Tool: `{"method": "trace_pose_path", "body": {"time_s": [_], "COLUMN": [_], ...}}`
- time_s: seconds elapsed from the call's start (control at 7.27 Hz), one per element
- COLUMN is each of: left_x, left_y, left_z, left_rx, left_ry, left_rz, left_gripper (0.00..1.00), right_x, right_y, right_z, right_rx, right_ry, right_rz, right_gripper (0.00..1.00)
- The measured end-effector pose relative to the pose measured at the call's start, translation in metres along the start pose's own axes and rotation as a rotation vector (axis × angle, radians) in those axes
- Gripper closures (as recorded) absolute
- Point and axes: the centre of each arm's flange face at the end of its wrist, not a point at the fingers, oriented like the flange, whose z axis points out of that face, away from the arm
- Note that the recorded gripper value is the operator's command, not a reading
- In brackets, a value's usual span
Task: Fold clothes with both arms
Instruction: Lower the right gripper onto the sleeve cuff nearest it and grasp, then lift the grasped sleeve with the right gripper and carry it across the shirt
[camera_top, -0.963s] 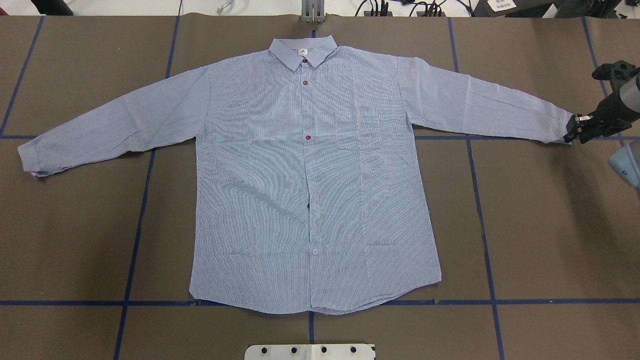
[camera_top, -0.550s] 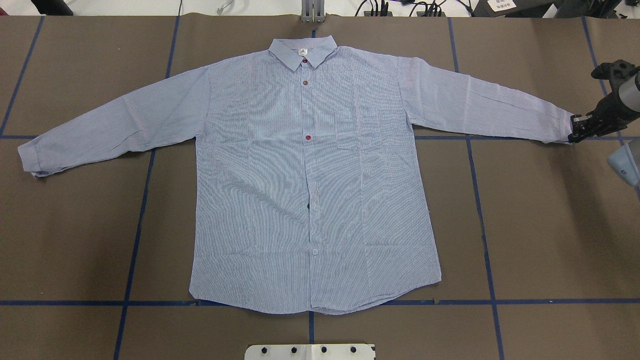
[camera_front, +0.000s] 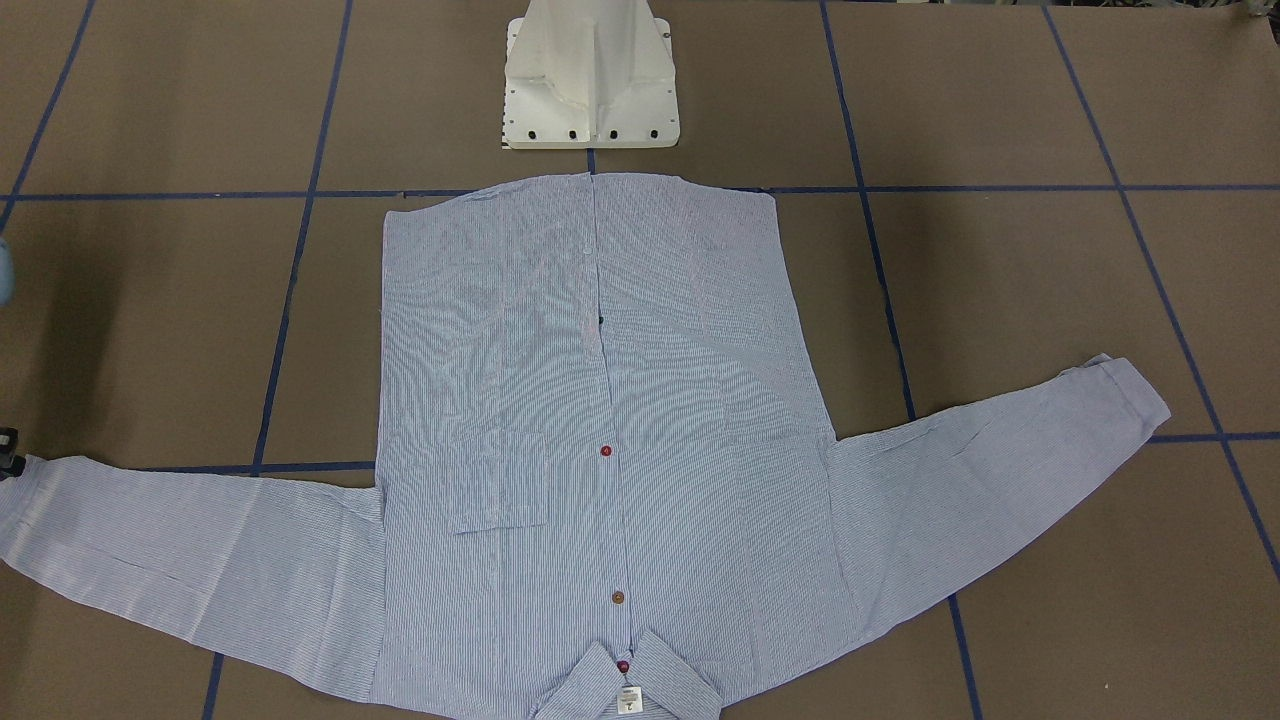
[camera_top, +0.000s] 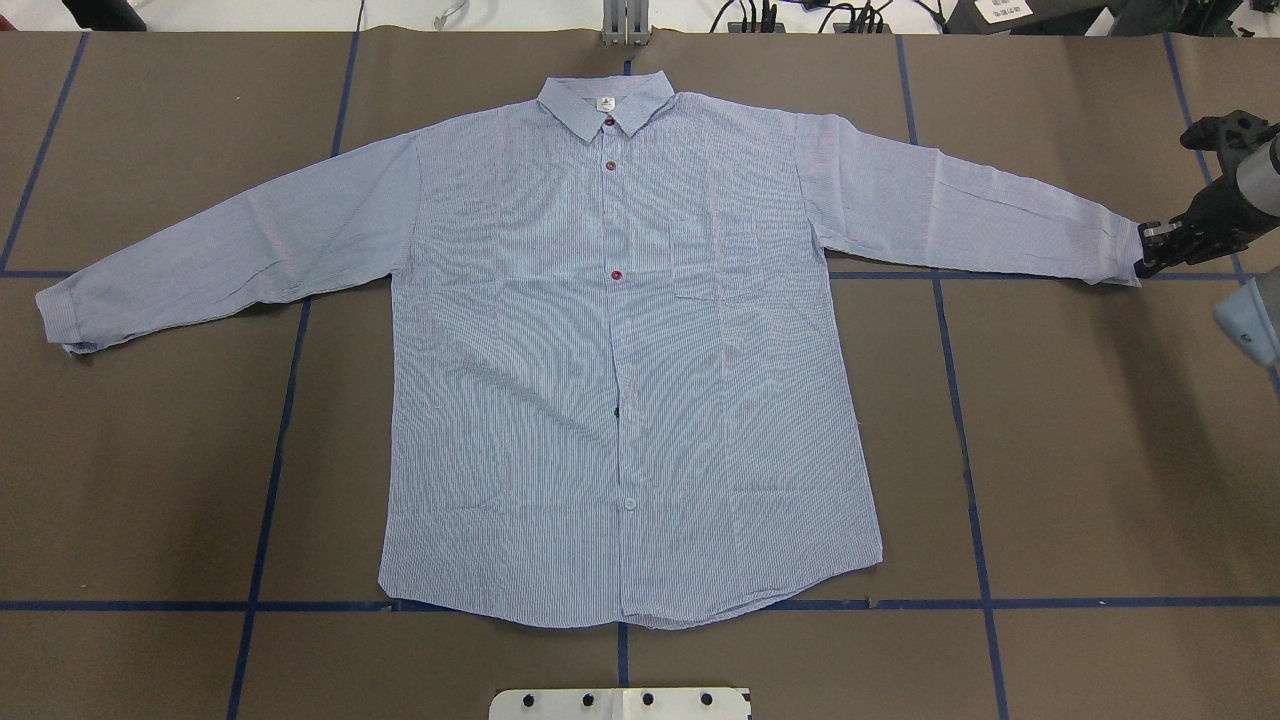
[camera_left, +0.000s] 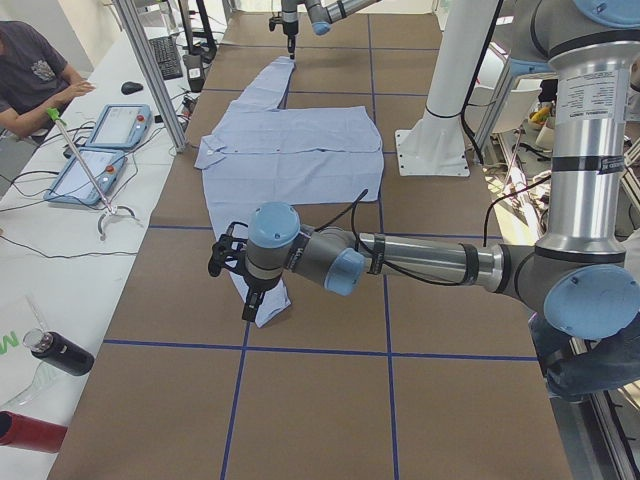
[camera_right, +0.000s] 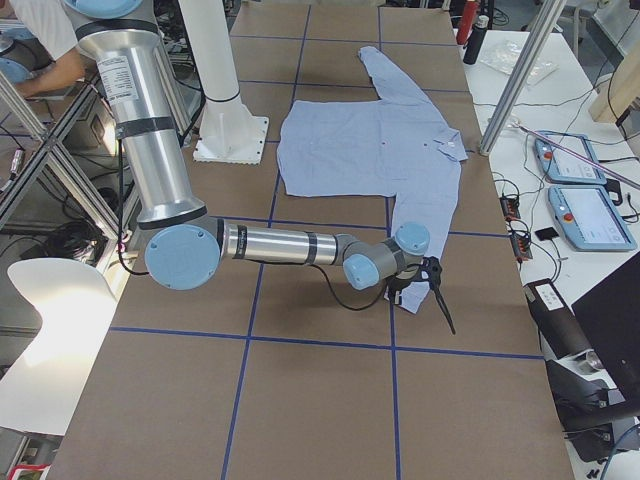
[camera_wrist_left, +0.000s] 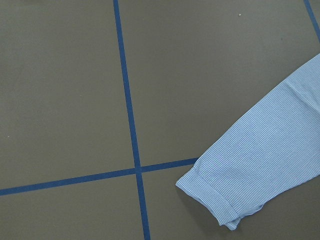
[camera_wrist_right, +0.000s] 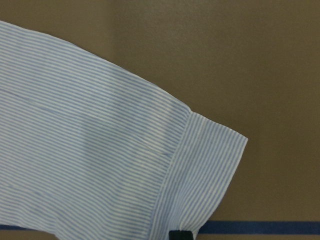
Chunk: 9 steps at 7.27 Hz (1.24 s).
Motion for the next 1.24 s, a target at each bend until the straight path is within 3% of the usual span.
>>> {"method": "trace_pose_path", "body": {"time_s": [0.55, 0.83, 1.24], "left_x": [0.001, 0.000, 0.000], "left_y": [0.000, 0.001, 0.002], "left_z": [-0.001, 0.000, 0.000], "left_rx": [0.000, -0.001, -0.003], "left_ry": [0.000, 0.000, 0.001], "left_rz": [0.001, -0.001, -0.003], "left_gripper": [0.00, 0.00, 0.00], "right_x": [-0.063, -0.144, -0.353], "right_y": [-0.017, -0.033, -0.049], "right_z": [-0.106, -0.132, -0.139], "right_rx": [0.085, 0.119, 0.136], "right_ry": [-0.213, -0.265, -0.290], "right_rz": [-0.096, -0.212, -0.382], "right_gripper": [1.00, 1.00, 1.00]}}
